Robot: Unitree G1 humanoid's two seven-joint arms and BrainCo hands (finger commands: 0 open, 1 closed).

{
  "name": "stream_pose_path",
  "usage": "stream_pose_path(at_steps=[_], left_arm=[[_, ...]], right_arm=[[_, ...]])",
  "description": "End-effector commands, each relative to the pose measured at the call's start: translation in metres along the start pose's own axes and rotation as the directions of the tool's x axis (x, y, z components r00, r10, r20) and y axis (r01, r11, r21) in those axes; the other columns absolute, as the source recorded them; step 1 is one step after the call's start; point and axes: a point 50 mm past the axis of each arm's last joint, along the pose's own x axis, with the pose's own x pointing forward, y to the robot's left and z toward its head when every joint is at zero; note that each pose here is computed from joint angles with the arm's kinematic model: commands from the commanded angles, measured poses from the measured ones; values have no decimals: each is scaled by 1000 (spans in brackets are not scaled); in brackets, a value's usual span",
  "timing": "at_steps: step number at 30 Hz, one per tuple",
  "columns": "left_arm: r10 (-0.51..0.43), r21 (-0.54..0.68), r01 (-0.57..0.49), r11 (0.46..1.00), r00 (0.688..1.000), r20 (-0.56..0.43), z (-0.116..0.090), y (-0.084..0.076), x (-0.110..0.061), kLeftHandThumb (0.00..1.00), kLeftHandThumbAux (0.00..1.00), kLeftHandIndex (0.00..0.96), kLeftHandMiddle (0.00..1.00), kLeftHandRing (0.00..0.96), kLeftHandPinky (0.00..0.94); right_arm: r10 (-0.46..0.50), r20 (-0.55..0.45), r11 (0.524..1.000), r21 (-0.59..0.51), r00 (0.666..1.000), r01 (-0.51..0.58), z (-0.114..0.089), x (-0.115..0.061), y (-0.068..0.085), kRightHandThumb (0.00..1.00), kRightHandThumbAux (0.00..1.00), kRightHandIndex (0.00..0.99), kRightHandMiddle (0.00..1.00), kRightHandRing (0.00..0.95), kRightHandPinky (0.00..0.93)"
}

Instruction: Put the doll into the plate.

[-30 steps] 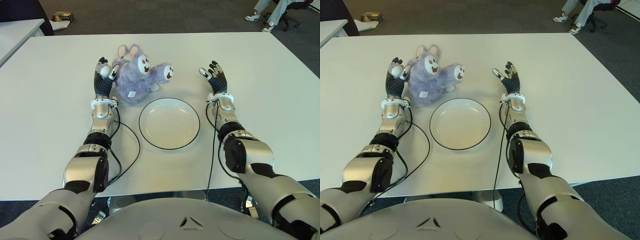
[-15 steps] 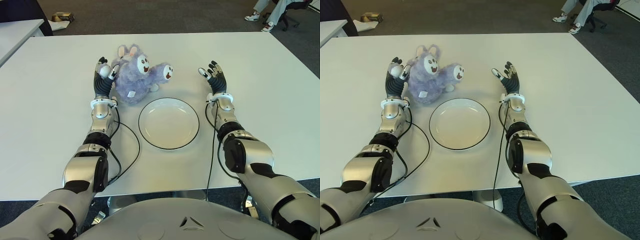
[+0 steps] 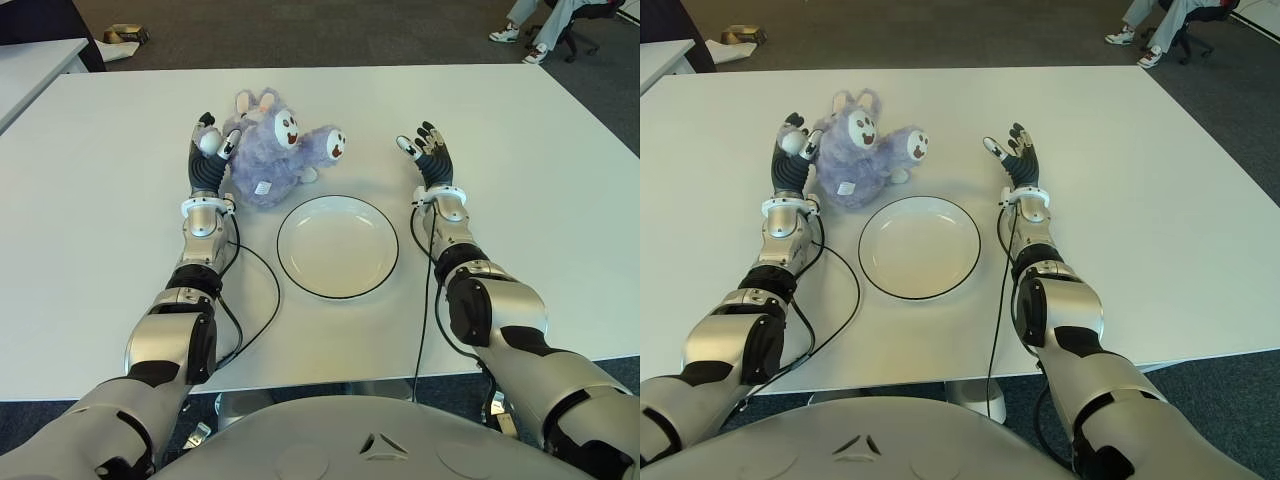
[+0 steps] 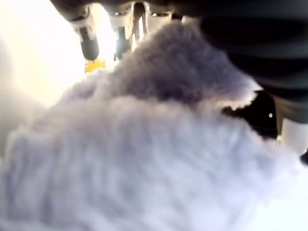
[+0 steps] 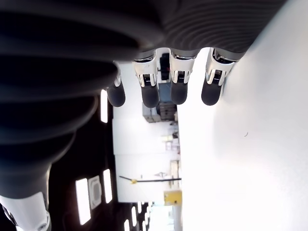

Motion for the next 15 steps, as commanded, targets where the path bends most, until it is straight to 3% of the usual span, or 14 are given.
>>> stream_pose_path(at_steps=[1, 15], left_arm=[[1, 23, 4, 1000, 980, -201, -53, 9, -46, 0, 489, 0, 78, 52, 0], [7, 16, -4, 1000, 979, -202, -54, 8, -47, 0, 504, 0, 101, 85, 56]], right_arm=[[-10, -202, 1000, 26, 979, 15, -51, -25, -1, 51, 656, 20, 40, 29, 23], [-12, -200, 1000, 21, 980, 17, -52, -26, -2, 54, 656, 19, 37, 28, 21]])
